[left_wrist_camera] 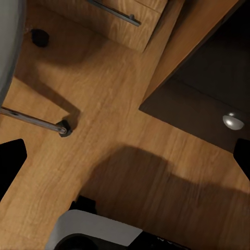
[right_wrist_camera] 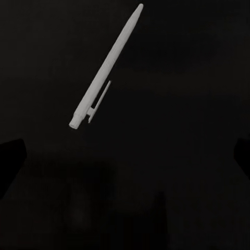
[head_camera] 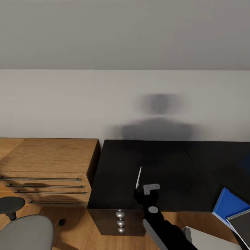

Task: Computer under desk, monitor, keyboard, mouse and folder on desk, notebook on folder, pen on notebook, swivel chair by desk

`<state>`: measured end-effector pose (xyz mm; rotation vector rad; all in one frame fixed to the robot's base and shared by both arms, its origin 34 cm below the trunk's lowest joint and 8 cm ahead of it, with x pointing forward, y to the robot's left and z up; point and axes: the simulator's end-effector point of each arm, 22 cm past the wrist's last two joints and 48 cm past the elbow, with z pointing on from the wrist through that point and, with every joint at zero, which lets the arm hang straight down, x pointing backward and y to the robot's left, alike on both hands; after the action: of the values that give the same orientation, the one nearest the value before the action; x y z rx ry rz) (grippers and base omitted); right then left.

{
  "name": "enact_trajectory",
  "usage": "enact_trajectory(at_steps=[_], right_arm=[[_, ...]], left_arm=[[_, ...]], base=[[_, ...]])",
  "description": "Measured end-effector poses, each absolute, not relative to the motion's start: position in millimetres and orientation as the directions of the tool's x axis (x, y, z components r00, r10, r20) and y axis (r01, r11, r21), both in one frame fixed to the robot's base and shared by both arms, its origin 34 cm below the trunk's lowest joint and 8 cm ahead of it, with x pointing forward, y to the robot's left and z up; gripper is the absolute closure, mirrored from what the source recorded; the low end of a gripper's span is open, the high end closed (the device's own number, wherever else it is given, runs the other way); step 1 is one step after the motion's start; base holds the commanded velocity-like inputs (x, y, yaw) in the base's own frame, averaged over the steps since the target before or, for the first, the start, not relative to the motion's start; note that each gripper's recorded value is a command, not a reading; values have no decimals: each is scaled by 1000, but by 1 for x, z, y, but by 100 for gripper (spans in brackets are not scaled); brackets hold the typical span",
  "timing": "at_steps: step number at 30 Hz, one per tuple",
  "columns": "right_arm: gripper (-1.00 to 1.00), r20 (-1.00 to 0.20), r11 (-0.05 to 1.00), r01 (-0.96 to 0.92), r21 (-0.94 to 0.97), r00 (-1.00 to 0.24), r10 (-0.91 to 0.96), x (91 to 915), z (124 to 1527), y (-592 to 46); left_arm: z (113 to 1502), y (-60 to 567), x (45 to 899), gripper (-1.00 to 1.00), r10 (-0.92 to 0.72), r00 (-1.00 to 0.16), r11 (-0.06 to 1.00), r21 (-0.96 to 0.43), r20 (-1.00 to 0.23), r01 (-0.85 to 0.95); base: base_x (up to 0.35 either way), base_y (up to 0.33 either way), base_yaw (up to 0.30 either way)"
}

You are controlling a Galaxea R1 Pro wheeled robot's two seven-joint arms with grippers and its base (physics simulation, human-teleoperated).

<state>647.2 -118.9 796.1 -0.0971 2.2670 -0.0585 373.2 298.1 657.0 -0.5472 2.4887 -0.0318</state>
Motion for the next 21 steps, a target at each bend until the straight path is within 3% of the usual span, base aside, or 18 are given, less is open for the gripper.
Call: enact_trajectory(at_steps=[21], right_arm=[[-100, -718, 989, -146, -30, -685, -123, 650, 752, -118]], left_arm=[[657, 297, 373, -100, -390, -745, 916, -143, -541, -375]], base=[[0, 0, 0]])
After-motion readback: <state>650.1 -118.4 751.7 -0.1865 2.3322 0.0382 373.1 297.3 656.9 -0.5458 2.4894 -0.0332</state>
